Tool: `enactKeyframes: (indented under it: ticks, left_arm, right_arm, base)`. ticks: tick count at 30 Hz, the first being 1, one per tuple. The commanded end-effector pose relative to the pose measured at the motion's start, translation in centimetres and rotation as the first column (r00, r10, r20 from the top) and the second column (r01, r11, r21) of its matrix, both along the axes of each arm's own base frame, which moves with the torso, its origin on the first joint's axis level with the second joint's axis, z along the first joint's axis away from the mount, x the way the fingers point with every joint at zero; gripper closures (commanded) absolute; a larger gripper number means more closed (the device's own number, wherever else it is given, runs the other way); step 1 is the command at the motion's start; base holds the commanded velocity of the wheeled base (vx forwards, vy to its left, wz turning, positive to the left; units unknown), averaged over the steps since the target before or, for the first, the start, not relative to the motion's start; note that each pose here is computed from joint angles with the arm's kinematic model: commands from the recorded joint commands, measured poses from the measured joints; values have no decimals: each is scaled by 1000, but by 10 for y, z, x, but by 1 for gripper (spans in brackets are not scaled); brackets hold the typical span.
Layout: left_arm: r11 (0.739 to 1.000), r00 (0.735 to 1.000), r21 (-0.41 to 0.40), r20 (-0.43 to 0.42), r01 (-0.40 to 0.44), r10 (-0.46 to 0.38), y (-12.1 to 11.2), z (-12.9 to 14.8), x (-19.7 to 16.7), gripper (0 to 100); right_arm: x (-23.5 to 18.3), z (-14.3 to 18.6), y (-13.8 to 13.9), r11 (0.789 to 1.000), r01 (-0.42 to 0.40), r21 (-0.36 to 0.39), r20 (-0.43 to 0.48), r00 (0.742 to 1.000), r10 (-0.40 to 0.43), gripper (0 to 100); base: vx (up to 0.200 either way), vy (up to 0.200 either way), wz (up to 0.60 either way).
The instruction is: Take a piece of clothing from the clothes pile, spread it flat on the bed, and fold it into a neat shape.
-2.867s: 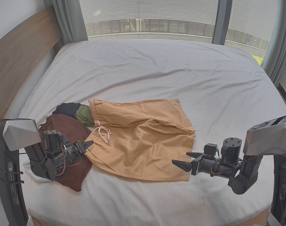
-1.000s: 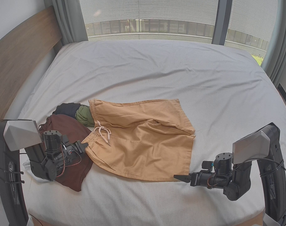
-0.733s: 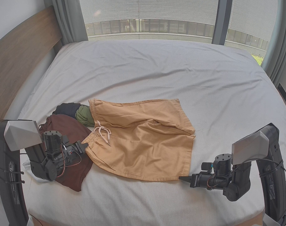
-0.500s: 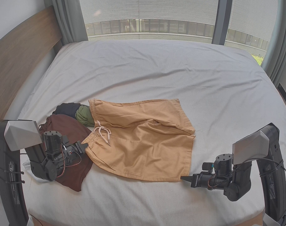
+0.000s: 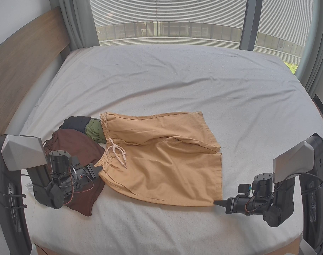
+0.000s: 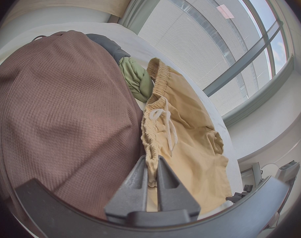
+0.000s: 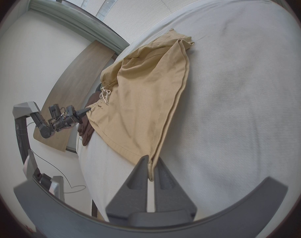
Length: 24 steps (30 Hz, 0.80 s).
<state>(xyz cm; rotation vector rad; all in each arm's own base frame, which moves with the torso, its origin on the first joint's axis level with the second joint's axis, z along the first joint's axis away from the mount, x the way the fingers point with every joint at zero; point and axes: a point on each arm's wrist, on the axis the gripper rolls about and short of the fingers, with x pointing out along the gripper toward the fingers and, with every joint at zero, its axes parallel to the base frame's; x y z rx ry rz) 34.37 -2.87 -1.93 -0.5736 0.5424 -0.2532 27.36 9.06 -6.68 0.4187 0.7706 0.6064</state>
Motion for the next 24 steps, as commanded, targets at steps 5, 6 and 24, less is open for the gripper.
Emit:
enactKeyframes:
  ticks: [5, 6, 24]
  left_arm:
    - [998, 997, 11, -27, 68, -68, -19, 10, -25, 100]
    - [997, 997, 23, -31, 76, -75, -19, 9, -28, 100]
    - [980, 991, 161, -88, 114, -101, 0, 10, -68, 100]
  right_arm:
    - [-13, 15, -21, 999, 41, -25, 1, 999, -41, 100]
    - [-14, 16, -21, 999, 41, -25, 1, 999, -41, 100]
    - [-43, 18, -27, 996, -1, -88, -57, 998, -4, 100]
  base:
    - [0, 0, 0]
    - [0, 0, 0]
    - [0, 0, 0]
